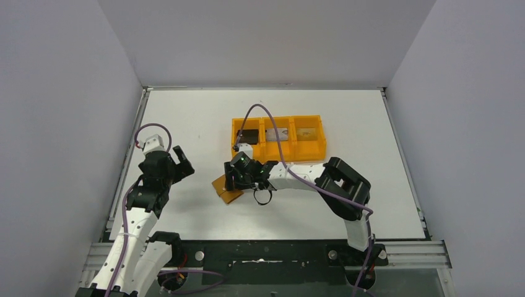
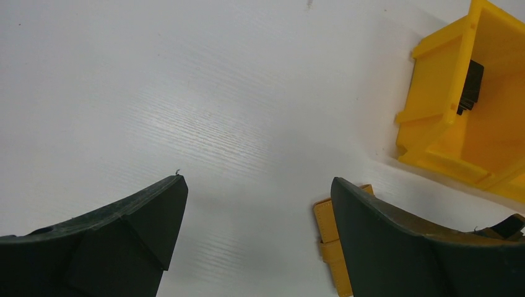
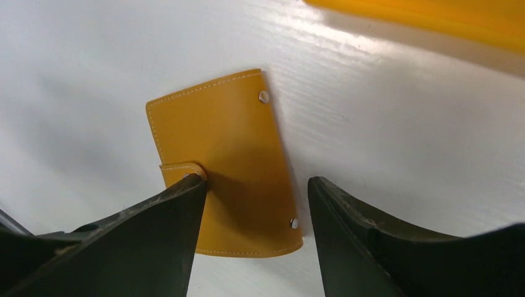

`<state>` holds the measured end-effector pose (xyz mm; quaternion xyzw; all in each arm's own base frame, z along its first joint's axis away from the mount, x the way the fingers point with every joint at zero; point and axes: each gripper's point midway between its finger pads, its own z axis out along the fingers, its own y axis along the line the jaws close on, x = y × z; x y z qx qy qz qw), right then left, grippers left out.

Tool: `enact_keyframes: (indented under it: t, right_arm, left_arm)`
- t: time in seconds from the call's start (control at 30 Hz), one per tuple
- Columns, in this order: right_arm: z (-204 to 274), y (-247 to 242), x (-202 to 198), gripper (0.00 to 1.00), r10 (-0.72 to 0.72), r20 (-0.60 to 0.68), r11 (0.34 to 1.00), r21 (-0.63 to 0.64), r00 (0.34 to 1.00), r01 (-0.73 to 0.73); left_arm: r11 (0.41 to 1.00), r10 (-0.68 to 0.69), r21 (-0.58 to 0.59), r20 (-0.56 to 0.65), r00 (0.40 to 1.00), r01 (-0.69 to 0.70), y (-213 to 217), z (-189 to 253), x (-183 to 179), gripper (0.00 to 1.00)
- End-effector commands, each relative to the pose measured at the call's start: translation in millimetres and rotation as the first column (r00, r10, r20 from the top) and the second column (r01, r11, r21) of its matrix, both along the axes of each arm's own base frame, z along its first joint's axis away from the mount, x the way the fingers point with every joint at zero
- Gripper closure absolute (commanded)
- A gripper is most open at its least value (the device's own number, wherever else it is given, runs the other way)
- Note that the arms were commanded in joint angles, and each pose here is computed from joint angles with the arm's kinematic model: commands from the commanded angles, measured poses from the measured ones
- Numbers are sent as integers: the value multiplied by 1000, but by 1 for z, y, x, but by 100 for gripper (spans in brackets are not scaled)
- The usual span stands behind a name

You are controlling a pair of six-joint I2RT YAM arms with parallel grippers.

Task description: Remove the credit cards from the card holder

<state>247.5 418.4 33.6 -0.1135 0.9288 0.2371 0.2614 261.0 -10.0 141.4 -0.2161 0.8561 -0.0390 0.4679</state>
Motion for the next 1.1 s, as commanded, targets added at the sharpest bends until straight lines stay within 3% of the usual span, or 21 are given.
enact_keyframes:
  t: [0.0,0.1,0.23,0.43,0.63,0.73,0.87,1.0,1.07]
  right_arm:
    - [-3,8,-12,44,51,-5,999,-10,999,-51]
    - [-7,-1,-17,64,43,4,998,-48,999,-43]
    - [-6,-11,-25,83,23,15,998,-63,1000,-22]
    - [6,-44,-28,98,-94,50,994,-54,994,96]
    - [13,-87,-43,99,-183,57,982,-31,981,185]
    - [10,-100,-54,97,-191,32,981,-23,981,192]
    - [0,-115,-65,94,-201,15,979,-32,979,201]
    - [1,-132,-68,77,-257,18,966,-23,966,257]
    - [4,-142,-67,62,-294,26,955,-34,956,294]
  left_arm:
    - [1000,13,-5,71,997,-13,2,17,9,13]
    - [1000,7,-7,68,998,-7,1,16,9,18]
    - [1000,-20,-20,73,997,21,-4,17,10,26]
    - [980,-172,-82,87,981,180,-34,19,12,36]
    - [896,-377,-225,72,924,383,-84,17,8,38]
    - [823,-477,-329,44,878,464,-121,5,1,39]
    - [759,-609,-289,-2,793,583,-174,-5,-13,40]
    - [708,-683,-269,-28,730,653,-212,-13,-22,37]
    - [694,-693,-291,-24,720,658,-221,-16,-20,36]
